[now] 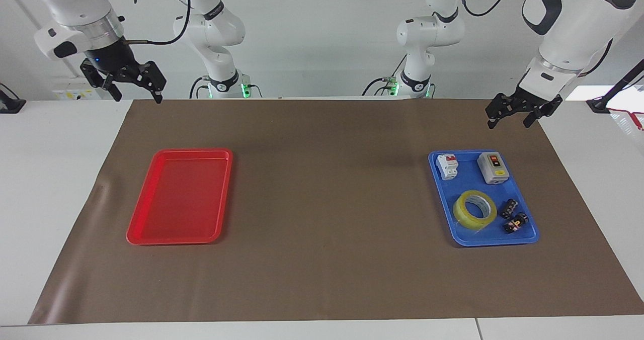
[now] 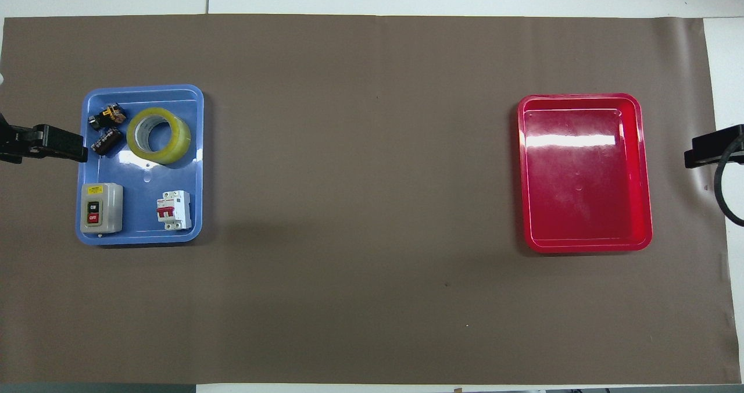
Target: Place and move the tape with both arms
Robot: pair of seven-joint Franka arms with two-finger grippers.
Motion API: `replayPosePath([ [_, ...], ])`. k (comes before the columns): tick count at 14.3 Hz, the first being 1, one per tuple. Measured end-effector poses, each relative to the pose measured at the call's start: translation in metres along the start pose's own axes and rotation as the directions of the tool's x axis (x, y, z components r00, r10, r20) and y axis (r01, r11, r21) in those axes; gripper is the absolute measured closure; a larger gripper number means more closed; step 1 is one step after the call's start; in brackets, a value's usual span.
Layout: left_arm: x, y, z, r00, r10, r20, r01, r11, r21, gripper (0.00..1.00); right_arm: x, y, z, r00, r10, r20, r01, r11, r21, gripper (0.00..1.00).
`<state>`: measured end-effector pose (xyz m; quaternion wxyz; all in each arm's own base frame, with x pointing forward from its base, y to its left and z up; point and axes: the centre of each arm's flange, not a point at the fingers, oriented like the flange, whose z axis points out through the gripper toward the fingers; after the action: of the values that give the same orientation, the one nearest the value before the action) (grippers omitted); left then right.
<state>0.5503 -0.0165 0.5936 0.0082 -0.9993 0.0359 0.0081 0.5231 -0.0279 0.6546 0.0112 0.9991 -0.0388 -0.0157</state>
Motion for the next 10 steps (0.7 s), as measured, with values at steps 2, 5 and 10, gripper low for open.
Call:
replayPosePath([
  [2, 0.0, 0.0, 0.001, 1.0, 0.0, 0.003, 0.0, 1.0, 0.0, 0.0, 0.0, 0.0, 0.0, 1.0, 0.0, 0.0, 0.0, 1.0, 0.0, 0.0],
  [5, 0.002, -0.004, 0.0, 1.0, -0.006, -0.016, 0.006, 1.0, 0.0, 0.0, 0.0, 0.0, 0.0, 1.0, 0.0, 0.0, 0.0, 1.0, 0.0, 0.0],
  [10, 0.016, -0.024, 0.029, 0.996, -0.041, -0.085, 0.041, 0.999, 0.002, 0.0, 0.0, 0.0, 0.0, 1.0, 0.0, 0.0, 0.0, 1.0, 0.0, 0.0],
])
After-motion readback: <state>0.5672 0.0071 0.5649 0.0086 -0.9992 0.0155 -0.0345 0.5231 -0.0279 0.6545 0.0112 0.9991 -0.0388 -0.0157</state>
